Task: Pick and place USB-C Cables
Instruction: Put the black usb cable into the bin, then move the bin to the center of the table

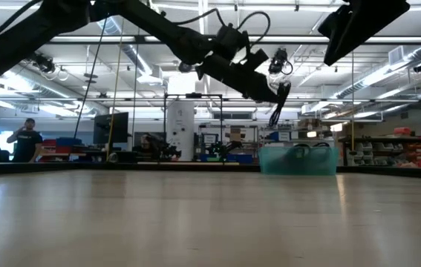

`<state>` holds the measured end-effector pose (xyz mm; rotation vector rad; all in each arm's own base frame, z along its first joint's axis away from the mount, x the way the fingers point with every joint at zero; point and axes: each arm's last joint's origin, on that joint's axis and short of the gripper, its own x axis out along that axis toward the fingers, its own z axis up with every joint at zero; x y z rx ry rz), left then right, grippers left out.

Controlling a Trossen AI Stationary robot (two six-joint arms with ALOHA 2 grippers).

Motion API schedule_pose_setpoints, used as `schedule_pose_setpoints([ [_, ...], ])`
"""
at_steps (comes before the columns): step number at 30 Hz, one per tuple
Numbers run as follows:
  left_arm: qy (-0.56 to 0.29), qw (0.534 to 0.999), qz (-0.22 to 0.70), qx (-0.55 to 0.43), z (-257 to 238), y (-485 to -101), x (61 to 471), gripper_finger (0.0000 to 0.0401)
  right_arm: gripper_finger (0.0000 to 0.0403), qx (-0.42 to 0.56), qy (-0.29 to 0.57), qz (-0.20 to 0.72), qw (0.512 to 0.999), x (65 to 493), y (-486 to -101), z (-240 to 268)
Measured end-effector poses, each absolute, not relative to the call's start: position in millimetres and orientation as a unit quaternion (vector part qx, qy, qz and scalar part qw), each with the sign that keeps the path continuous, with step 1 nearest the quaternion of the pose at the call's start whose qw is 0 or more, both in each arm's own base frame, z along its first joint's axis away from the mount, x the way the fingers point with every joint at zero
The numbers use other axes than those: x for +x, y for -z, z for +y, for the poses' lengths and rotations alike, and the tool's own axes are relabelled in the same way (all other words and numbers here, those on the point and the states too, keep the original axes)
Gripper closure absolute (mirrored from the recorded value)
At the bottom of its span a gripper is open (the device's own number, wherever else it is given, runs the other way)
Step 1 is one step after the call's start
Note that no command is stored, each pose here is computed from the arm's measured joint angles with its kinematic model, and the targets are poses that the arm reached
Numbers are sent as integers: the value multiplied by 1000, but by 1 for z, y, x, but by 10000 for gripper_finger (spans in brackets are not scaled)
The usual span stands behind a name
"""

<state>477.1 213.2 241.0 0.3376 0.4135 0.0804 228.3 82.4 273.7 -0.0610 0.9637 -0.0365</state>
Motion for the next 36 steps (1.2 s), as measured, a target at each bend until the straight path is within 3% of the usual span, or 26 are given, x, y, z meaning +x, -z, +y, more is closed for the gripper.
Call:
schedule_pose_setpoints([
  [6,-71,964,214,139,218,-240,475,344,254,-35,12,452,891,230,-275,83],
  [14,-79,964,220,126,221,-238,474,240,254,-32,10,443,896,232,-276,83],
  [19,-79,964,220,127,221,-238,474,204,254,-33,10,443,896,232,-276,83],
  [28,-97,957,241,129,222,-235,472,207,254,-33,10,443,896,232,-276,83],
  [36,-158,854,463,175,228,-213,441,213,254,-33,9,445,895,232,-276,84],
])
